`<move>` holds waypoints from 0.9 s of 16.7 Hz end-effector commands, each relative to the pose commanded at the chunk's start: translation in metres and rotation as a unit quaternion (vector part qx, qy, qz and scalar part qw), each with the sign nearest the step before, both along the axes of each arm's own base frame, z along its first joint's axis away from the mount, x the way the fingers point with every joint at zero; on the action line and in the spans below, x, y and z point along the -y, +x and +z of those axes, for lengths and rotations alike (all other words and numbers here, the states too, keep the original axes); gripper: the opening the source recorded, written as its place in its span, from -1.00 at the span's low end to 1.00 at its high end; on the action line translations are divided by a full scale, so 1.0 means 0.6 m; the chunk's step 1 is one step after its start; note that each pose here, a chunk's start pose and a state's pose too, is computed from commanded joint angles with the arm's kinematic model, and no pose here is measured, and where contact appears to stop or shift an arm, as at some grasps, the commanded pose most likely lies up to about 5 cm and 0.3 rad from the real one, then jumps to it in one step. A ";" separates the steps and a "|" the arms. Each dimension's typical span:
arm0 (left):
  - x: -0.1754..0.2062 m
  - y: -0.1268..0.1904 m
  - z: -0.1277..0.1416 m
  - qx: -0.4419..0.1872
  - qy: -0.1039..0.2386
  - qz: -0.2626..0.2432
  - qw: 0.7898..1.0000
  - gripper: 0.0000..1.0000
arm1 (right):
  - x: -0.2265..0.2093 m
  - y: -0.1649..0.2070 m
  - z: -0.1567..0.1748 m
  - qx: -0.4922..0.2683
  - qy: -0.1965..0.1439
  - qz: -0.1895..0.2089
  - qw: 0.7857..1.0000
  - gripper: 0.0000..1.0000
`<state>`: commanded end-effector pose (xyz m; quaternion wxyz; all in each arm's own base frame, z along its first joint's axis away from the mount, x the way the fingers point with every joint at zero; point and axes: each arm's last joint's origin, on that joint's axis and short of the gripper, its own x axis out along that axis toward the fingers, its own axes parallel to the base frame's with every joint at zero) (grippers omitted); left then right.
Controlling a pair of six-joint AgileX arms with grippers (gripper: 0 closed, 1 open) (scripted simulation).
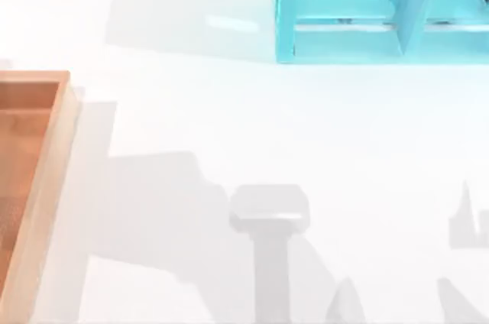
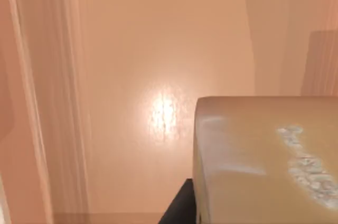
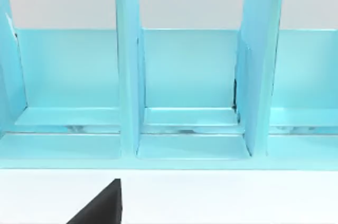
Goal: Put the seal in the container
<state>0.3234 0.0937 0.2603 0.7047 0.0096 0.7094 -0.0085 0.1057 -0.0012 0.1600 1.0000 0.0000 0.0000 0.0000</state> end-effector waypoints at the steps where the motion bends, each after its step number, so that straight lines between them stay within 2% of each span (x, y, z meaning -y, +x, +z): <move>1: 0.000 0.000 -0.010 -0.002 -0.001 0.000 1.000 -1.00 | 0.000 0.000 0.000 0.000 0.000 0.000 1.000 1.00; 8: -0.002 -0.002 -0.077 0.004 0.001 0.004 1.000 -1.00 | 0.000 0.000 0.000 0.000 0.000 0.000 1.000 1.00; 14: -0.002 -0.002 -0.086 0.004 0.001 0.003 1.000 -1.00 | 0.000 0.000 0.000 0.000 0.000 0.000 1.000 1.00; 15: -0.002 -0.002 -0.086 0.004 0.001 0.003 1.000 -0.85 | 0.000 0.000 0.000 0.000 0.000 0.000 1.000 1.00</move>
